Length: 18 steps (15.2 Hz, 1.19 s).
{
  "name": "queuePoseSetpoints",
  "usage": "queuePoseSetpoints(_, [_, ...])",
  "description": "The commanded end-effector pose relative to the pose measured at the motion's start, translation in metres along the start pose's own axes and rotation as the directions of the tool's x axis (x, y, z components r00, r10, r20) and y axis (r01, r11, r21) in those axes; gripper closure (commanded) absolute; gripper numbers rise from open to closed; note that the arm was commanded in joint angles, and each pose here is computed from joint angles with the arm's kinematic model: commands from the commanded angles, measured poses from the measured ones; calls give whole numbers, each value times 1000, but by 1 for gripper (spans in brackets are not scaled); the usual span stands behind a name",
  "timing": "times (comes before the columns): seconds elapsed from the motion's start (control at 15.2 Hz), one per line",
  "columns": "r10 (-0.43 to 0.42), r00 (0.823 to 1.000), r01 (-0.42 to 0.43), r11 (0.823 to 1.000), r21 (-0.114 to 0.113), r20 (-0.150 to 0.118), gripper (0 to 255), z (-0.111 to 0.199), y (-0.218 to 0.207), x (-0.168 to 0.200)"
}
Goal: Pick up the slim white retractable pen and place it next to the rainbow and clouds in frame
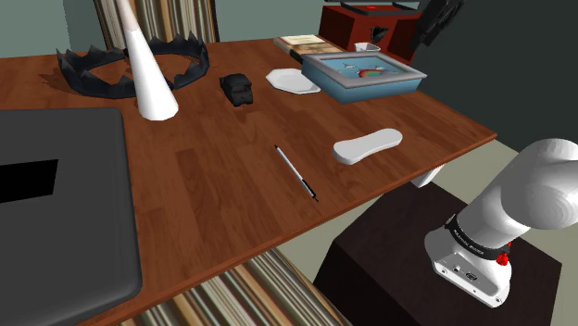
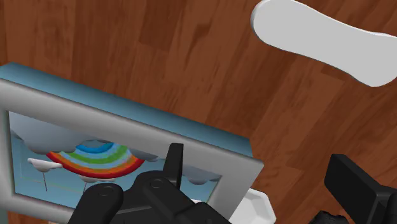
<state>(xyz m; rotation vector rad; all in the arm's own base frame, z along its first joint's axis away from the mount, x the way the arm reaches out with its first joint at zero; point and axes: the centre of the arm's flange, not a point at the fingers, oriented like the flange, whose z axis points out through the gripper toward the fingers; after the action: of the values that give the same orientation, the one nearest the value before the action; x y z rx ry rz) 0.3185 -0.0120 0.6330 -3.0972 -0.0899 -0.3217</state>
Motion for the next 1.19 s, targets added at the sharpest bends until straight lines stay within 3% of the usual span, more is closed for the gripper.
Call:
queuePoseSetpoints(0.0, [0,1000,0,1000,0,0,0,0,0,0])
queuePoseSetpoints(0.53, [82,996,-83,995,60,32,0,57,-79,4])
queuePoseSetpoints(1.12, [170,983,-178,976,123,73,0,116,-172,15])
